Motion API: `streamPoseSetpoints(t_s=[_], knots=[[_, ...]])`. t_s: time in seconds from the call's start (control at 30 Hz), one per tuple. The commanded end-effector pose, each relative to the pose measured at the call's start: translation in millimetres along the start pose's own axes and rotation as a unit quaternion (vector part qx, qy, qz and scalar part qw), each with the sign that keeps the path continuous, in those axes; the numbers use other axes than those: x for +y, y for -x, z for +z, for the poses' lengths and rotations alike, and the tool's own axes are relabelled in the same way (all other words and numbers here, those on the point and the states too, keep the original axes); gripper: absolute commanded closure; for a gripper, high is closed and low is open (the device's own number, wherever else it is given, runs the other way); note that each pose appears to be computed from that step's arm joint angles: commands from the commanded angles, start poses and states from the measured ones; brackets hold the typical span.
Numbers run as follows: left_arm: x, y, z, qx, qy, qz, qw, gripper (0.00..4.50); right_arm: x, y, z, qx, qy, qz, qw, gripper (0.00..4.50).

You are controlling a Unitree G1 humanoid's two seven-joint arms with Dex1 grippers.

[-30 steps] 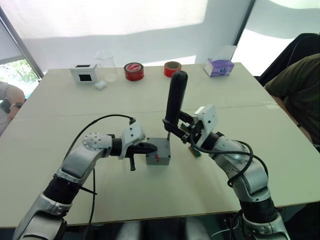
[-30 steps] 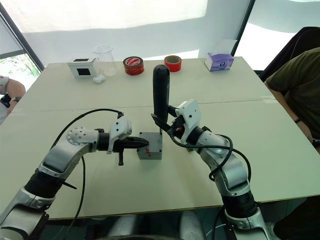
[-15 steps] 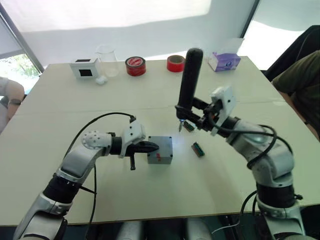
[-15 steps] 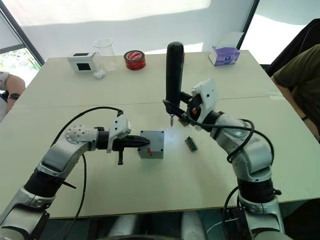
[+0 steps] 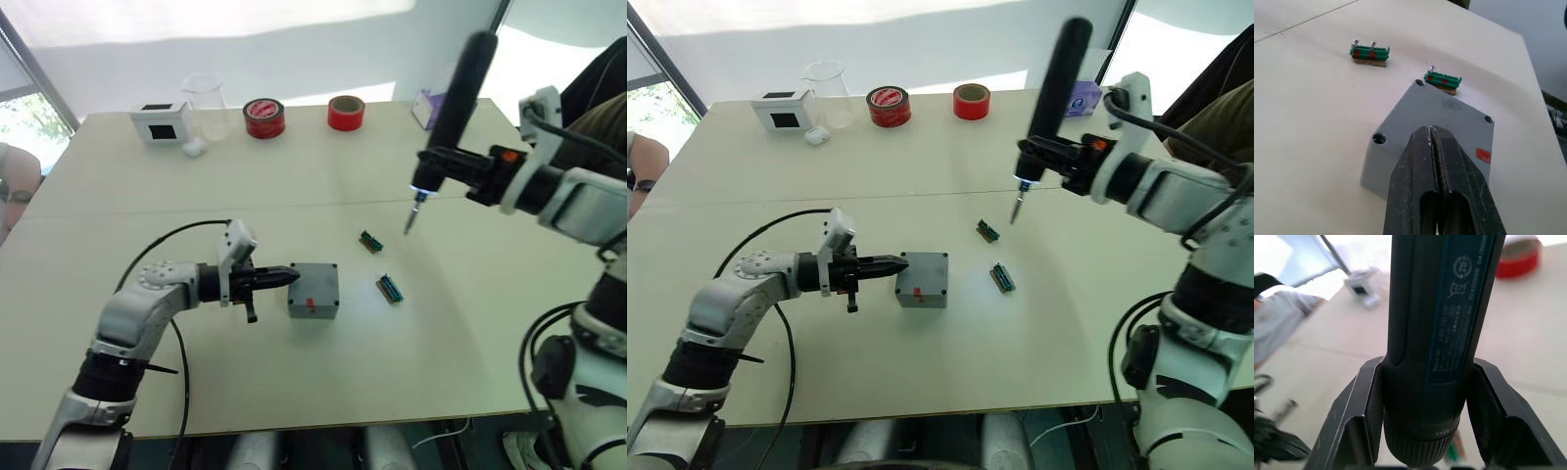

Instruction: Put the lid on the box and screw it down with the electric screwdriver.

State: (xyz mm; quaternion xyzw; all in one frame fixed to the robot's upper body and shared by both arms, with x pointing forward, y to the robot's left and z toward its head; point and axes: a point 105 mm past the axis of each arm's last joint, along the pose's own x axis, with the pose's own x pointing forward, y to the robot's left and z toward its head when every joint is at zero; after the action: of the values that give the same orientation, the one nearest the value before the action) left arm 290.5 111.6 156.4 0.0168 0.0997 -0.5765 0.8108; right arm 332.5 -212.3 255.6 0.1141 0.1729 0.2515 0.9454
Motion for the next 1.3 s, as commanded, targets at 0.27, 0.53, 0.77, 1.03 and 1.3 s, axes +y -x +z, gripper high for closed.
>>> streamPoseSetpoints(t_s=[0.27,0.53,0.77,1.03,1.3], knots=[[-35.0,9.4,30.6,0.008,-0.047,-0.069,0.997,4.5,-62.7,34.3,-56.4,0.219,-0.065,-0.117,0.967,2.67],[-33.5,8.6,28.6,0.028,-0.053,-0.085,0.995,4.5,-86.7,30.1,-90.5,0.303,-0.094,-0.161,0.934,2.67],[-29.9,14.3,23.4,0.039,-0.05,-0.072,0.995,4.5,-104.6,30.4,-101.2,0.335,-0.059,-0.184,0.922,2.67],[-10.3,31.4,20.0,0.045,-0.043,-0.009,0.998,4.5,-109.2,21.5,-86.2,0.332,0.006,-0.18,0.926,0.07],[4.8,37.6,12.6,0.051,-0.038,0.035,0.997,4.5,-78.6,8.7,-21.3,0.22,0.165,-0.133,0.952,0.07]])
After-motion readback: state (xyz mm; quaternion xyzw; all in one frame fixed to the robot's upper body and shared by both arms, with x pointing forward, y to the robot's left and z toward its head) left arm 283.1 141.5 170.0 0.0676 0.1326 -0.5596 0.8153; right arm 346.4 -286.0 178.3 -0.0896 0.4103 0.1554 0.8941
